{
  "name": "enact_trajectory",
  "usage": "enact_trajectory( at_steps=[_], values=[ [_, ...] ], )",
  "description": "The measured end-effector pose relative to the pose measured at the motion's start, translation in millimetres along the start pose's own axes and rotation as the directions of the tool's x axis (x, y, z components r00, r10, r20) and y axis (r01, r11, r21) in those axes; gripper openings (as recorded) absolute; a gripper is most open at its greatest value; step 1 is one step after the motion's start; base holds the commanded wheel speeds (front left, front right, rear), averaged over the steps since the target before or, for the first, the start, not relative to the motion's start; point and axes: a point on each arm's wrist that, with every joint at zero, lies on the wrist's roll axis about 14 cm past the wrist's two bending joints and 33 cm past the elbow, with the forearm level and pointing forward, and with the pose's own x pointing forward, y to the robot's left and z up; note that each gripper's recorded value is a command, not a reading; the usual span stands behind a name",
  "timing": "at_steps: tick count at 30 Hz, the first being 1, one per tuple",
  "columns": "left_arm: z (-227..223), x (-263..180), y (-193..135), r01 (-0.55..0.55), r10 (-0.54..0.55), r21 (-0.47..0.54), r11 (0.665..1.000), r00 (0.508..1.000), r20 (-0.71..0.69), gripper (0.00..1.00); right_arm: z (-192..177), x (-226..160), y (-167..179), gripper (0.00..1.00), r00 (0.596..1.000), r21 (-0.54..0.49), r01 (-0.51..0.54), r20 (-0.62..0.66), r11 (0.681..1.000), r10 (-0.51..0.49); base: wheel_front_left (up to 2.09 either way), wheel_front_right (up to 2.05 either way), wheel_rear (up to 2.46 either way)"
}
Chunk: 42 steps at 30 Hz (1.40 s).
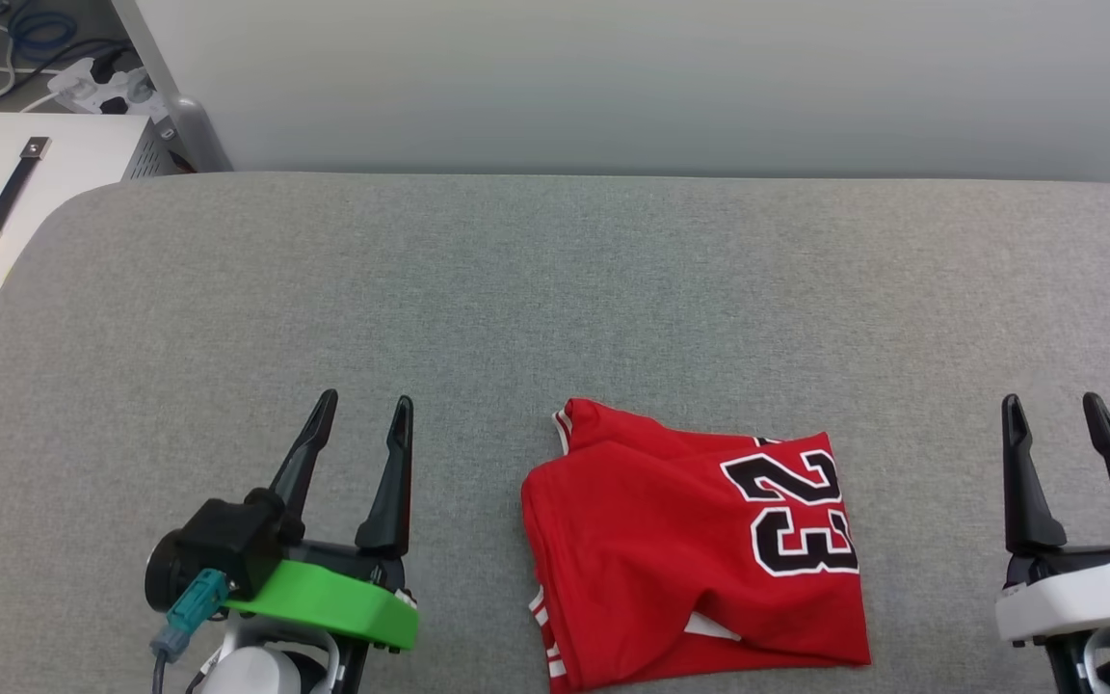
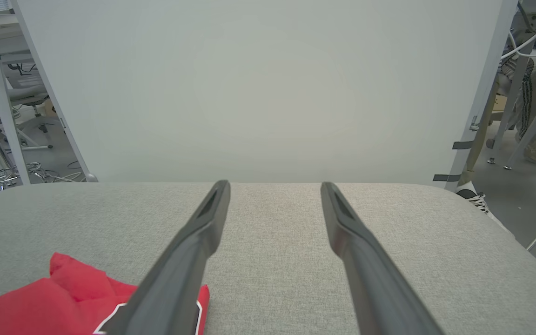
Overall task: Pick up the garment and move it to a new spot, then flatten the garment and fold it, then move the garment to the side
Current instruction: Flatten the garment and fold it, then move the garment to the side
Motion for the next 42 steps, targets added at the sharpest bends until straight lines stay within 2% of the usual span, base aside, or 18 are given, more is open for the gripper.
enact_trajectory(
  at_steps=[18, 23, 27, 30, 34, 36, 37, 42],
  values=[
    [-12, -6, 1, -0.019, 0.018, -0.031, 0.999, 0.999, -0.034, 1.0, -21, -5, 12, 1.0, 0.999, 0.029, -0.003, -0.04, 1.0, 0.004, 0.0, 0.0, 0.0],
    [-13, -7, 2, -0.025, 0.024, -0.031, 0.999, 0.999, -0.038, 1.0, -38, -4, 18, 1.0, 0.988, 0.042, -0.035, -0.147, 0.999, 0.041, 0.0, 0.0, 0.0],
    [-15, -8, 5, -0.034, 0.032, -0.03, 0.999, 0.998, -0.046, 1.0, -71, -10, 40, 1.0, 0.916, 0.12, -0.107, -0.374, 0.987, 0.145, 0.0, 0.0, 0.0],
    [-18, -9, 7, -0.041, 0.039, -0.029, 0.999, 0.998, -0.055, 1.0, -88, -17, 42, 1.0, 0.829, 0.122, -0.142, -0.527, 0.982, 0.185, 0.0, 0.0, 0.0],
    [-23, -10, 9, -0.049, 0.047, -0.029, 0.998, 0.996, -0.071, 1.0, -99, -19, 53, 1.0, 0.704, 0.174, -0.171, -0.667, 0.97, 0.244, 0.0, 0.0, 0.0],
    [-25, -10, 11, -0.054, 0.051, -0.028, 0.998, 0.996, -0.076, 1.0, -110, -28, 63, 1.0, 0.594, 0.201, -0.195, -0.754, 0.96, 0.278, 0.0, 0.0, 0.0],
    [-25, -10, 11, -0.054, 0.052, -0.028, 0.998, 0.996, -0.078, 1.0, -113, -30, 65, 1.0, 0.56, 0.208, -0.197, -0.778, 0.958, 0.284, 0.0, 0.0, 0.0],
    [-26, -12, 16, -0.071, 0.069, -0.021, 0.997, 0.994, -0.082, 1.0, -120, -26, 69, 1.0, 0.468, 0.188, -0.211, -0.842, 0.959, 0.268, 0.0, 0.0, 0.0]
  ],
)
